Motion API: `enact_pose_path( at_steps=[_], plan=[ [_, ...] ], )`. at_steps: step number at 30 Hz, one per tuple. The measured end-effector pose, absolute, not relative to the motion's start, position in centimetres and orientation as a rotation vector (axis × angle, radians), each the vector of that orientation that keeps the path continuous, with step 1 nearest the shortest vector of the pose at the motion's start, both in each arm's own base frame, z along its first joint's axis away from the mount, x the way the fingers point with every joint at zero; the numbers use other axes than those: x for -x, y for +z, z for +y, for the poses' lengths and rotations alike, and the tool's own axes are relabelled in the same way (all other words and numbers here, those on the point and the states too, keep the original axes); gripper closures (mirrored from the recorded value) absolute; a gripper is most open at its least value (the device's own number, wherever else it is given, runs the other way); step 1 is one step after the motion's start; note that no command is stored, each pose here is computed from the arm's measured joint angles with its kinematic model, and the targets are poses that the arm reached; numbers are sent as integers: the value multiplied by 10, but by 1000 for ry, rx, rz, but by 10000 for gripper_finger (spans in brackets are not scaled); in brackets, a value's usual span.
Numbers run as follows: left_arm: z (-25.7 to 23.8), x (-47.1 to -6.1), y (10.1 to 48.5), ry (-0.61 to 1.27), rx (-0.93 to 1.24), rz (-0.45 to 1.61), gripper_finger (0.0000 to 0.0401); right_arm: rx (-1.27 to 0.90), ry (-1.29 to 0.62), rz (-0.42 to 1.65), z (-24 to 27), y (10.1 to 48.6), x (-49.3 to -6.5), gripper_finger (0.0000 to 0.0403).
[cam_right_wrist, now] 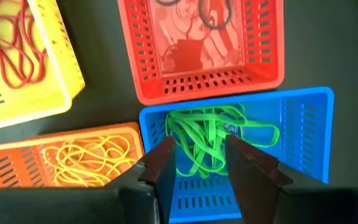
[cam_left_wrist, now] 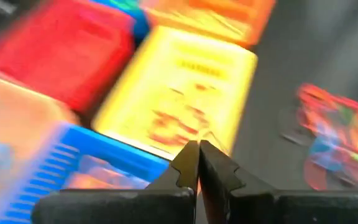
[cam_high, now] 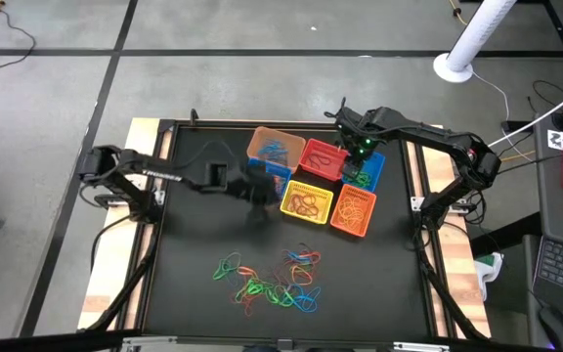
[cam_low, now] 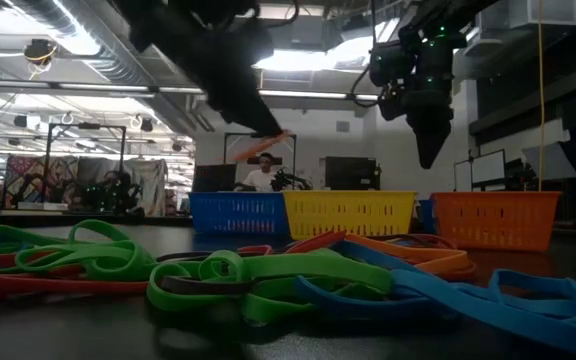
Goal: Sort rubber bands into baskets
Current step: Put the orange rubber band into the left blue basket
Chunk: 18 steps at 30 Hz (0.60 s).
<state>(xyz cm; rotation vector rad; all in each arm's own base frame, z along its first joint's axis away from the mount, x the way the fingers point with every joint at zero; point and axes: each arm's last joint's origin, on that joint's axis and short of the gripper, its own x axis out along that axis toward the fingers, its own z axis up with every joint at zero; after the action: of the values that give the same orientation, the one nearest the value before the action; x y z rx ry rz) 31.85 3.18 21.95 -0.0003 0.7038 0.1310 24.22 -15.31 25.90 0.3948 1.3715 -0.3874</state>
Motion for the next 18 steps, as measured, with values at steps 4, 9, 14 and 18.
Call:
enact_pose_path(
  at_steps=[4, 9, 14, 18],
  plan=[
    [73, -319, 230, 271, -59, 589, 395, -390, -390, 1358, -154, 259, -243, 265],
    [119, -310, 238, 417, -120, 512, 386, -389, -390, 1357, -154, 259, -243, 265],
    [147, -298, 238, 513, -88, 516, 384, -389, -390, 1357, -154, 259, -243, 265],
    [155, -294, 238, 542, -67, 514, 384, -389, -390, 1357, -154, 259, -243, 265]
  ],
)
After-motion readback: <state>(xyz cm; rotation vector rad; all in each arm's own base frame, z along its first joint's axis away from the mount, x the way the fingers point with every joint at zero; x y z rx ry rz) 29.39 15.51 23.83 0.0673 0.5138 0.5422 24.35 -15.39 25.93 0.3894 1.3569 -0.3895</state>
